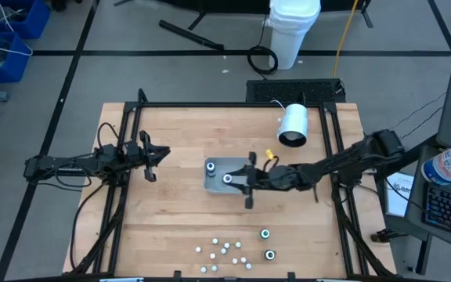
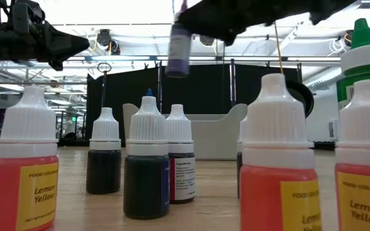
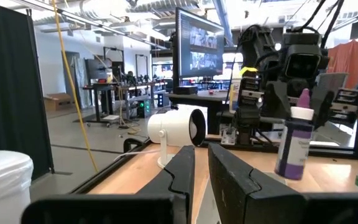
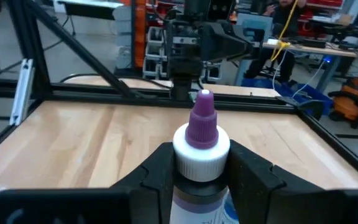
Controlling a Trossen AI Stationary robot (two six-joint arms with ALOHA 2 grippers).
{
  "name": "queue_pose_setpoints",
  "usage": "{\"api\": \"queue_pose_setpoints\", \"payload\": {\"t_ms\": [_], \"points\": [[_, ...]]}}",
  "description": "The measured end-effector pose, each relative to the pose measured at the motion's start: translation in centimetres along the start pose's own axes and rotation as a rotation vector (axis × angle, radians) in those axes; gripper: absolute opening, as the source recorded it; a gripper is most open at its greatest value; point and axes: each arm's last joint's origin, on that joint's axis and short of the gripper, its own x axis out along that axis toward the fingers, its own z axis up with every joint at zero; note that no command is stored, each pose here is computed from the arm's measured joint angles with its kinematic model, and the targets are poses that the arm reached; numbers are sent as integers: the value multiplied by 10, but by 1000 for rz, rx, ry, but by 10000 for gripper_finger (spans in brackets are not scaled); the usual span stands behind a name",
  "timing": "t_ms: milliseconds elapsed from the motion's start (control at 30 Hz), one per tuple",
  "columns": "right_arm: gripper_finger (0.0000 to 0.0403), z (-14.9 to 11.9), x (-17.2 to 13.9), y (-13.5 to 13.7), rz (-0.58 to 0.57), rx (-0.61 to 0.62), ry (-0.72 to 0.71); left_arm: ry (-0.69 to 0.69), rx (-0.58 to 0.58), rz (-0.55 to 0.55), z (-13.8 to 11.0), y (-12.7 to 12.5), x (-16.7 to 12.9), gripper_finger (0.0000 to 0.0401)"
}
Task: Pick & Place food coloring
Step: Put the big purple food coloring bottle into the gray bin
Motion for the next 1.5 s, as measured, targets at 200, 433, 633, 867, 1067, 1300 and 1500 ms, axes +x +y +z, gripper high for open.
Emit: {"api": "queue_pose_setpoints", "payload": {"t_ms": [200,433,633,867,1067,1300,1500], "points": [[111,-23,26,-4,-38,38,-30,1,1,0,0,0,0,51],[110,-53,45,-9,-68,69,-45,0,3,0,0,0,0,51],[113,-64,51,-10,-75,78,-32,-1,3,0,0,0,0,51],[111,-70,65,-6,-76,65,-5,-1,3,1,0,0,0,51],[113,-73,76,-3,-77,45,42,0,3,0,0,0,0,51],[113,-74,77,-6,-112,56,61,0,3,0,0,0,0,51],[112,-77,76,-7,-156,77,89,0,3,0,0,0,0,51]]}}
